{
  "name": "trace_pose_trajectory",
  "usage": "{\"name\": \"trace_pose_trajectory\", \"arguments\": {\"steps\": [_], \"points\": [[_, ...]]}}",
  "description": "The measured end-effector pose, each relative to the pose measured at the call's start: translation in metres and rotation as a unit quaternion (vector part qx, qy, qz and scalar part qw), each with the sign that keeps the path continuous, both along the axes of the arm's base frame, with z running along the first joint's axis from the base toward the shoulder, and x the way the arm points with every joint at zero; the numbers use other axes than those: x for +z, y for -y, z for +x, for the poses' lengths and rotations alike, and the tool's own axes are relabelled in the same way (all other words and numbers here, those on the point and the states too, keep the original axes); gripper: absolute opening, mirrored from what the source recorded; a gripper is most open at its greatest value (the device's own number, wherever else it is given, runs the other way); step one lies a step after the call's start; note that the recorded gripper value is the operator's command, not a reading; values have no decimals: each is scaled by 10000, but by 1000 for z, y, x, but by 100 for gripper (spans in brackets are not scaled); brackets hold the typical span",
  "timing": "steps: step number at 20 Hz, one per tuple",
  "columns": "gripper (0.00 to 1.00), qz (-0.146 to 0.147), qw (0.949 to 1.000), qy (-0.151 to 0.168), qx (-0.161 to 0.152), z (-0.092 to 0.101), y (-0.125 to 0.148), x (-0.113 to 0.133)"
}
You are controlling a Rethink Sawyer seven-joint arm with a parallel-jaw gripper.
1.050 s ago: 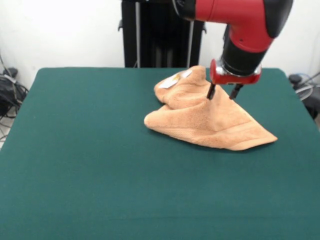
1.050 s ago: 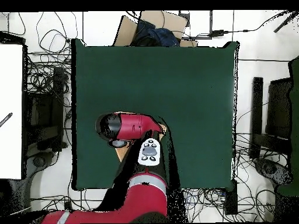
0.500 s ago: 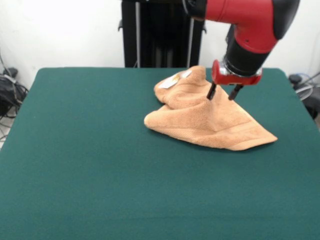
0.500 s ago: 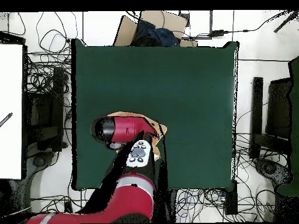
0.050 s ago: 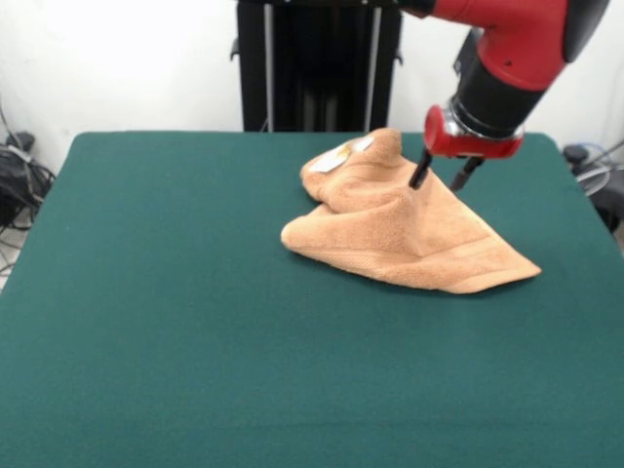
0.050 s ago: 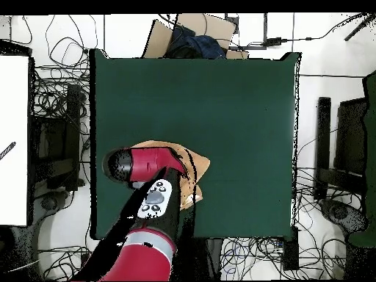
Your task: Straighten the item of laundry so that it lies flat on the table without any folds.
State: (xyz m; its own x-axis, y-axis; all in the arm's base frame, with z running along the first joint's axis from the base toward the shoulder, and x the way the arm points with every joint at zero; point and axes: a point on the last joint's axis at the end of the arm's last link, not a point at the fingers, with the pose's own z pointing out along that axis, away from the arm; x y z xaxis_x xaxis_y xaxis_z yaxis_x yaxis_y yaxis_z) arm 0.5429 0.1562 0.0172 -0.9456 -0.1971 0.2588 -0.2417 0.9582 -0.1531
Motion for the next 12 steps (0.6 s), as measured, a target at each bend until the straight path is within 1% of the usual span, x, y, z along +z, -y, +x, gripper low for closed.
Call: {"name": "trace_pose_trajectory", "arguments": {"steps": [12], "points": [[100, 3, 10000, 43, -17, 3, 1, 4]]}}
